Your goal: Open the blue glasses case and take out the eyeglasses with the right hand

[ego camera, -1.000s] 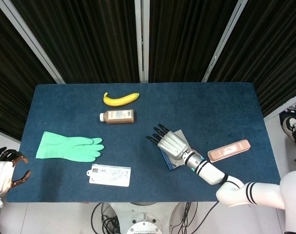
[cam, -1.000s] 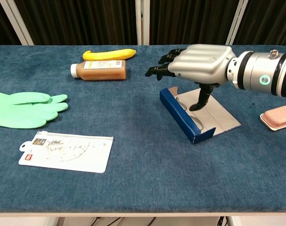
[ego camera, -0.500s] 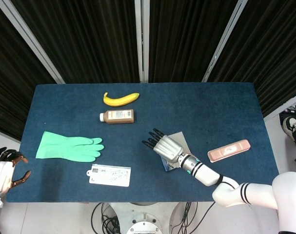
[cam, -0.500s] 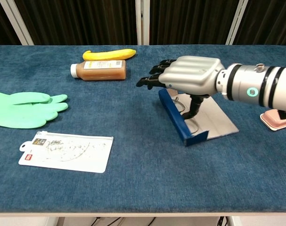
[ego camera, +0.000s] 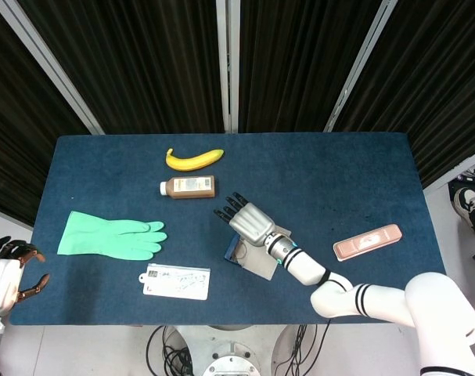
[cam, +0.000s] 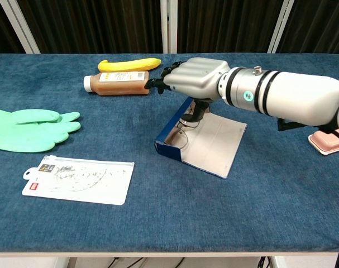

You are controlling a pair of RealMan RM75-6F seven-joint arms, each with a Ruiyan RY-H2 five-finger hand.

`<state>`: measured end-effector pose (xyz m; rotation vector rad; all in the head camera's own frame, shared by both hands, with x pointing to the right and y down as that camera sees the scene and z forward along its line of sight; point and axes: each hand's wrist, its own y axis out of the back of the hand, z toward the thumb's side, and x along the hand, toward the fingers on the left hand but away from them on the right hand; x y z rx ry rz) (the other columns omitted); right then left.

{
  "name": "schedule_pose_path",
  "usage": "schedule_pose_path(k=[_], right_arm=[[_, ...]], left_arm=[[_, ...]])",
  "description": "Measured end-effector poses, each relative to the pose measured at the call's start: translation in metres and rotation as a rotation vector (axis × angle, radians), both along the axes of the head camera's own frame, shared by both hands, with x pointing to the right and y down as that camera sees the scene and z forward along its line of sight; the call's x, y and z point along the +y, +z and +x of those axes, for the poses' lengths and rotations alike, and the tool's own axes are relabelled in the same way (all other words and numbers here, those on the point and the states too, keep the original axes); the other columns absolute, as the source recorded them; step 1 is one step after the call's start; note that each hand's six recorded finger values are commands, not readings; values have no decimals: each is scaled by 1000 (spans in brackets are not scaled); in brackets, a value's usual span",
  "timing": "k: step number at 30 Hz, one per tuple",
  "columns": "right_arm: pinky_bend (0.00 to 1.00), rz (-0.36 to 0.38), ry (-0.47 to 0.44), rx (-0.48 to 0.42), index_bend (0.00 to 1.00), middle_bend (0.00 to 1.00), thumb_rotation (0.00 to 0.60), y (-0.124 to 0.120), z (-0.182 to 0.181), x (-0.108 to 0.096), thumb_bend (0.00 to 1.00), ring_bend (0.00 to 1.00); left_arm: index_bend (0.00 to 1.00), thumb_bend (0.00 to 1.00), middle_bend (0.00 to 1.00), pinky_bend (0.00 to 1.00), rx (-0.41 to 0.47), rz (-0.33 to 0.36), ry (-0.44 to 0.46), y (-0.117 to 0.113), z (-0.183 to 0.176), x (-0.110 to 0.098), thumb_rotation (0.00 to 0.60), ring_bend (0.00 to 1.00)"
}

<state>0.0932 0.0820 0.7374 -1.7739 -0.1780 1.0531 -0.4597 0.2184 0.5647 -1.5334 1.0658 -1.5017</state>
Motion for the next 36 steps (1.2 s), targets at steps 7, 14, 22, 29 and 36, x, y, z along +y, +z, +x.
schedule_pose_path(k=[7, 14, 22, 29, 36], right_arm=[[0, -45, 66, 11, 26, 206, 600, 2, 7, -11, 349, 0], [0, -84, -15, 18, 175, 200, 600, -10, 12, 6, 383, 0], [0, -66, -51, 26, 270, 192, 600, -7, 9, 13, 385, 0], [0, -58, -41, 25, 361, 194, 600, -2, 5, 9, 386, 0], [0, -61, -35, 28, 400, 203, 600, 2, 1, 7, 386, 0]], left_arm=[[477, 239, 374, 140, 3, -2, 0, 0, 0, 0, 600, 228], [477, 239, 374, 140, -2, -2, 2, 0, 1, 0, 600, 228], [477, 238, 374, 140, -1, -2, 1, 0, 0, 0, 600, 228], [477, 239, 374, 140, 1, -2, 0, 0, 0, 0, 600, 228], [477, 239, 374, 140, 4, -2, -1, 0, 0, 0, 600, 228]])
